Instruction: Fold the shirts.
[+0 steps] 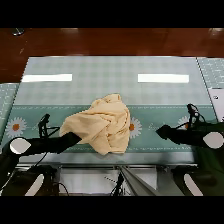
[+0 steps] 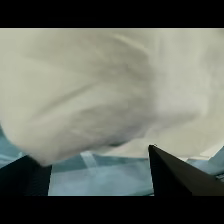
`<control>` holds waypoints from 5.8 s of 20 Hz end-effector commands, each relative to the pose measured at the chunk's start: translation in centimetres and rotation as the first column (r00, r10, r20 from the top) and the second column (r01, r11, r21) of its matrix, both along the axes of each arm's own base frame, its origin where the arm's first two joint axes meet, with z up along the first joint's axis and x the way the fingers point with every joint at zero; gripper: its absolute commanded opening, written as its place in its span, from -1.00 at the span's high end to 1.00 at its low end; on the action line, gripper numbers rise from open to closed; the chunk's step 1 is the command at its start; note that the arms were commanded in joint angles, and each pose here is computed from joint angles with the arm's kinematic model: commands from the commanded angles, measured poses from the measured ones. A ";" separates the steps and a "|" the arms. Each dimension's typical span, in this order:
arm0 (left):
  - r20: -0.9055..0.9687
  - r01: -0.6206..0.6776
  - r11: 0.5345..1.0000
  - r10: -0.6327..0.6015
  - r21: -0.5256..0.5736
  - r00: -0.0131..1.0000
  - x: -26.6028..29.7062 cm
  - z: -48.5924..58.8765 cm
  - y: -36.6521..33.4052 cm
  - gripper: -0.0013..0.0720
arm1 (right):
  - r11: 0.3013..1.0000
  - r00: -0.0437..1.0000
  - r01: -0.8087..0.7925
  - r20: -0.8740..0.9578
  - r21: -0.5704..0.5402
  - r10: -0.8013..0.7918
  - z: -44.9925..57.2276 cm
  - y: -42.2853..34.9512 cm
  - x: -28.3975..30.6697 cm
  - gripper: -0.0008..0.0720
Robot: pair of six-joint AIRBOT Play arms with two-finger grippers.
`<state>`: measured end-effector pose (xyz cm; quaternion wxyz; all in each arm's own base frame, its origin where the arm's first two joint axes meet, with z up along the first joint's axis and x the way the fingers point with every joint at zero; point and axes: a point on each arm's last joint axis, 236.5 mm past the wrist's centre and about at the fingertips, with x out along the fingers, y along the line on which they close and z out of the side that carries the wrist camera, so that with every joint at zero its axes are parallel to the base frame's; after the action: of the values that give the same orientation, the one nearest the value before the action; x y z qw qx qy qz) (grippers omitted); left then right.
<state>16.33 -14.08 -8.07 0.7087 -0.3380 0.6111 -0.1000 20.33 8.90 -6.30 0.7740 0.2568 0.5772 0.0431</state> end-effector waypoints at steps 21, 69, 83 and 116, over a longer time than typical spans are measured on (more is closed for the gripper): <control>0.457 0.089 0.986 -0.015 -0.141 0.889 8.5 8.4 -3.2 0.90 | 0.856 0.903 -0.393 -0.034 0.336 0.428 -3.0 23.0 -2.6 0.92; 0.184 0.187 0.982 -0.179 -0.025 0.966 13.5 5.9 0.3 0.89 | 0.969 0.991 0.058 0.128 -0.239 -0.028 10.2 -9.0 21.3 0.92; 0.098 -0.065 0.977 0.086 -0.204 0.991 11.4 9.9 8.4 -0.95 | 0.951 0.960 0.278 -0.007 -0.135 -0.281 5.0 -19.2 11.3 -0.67; 0.220 0.259 0.940 -0.210 -0.221 0.953 15.0 5.0 -6.3 0.89 | 0.952 0.967 0.177 -0.224 0.250 -0.121 -4.7 -6.8 6.4 -0.67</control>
<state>31.30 -20.37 -3.09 0.6992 -0.3374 0.5589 -0.2914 25.16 0.99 -10.10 0.6608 0.4071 0.6300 0.0262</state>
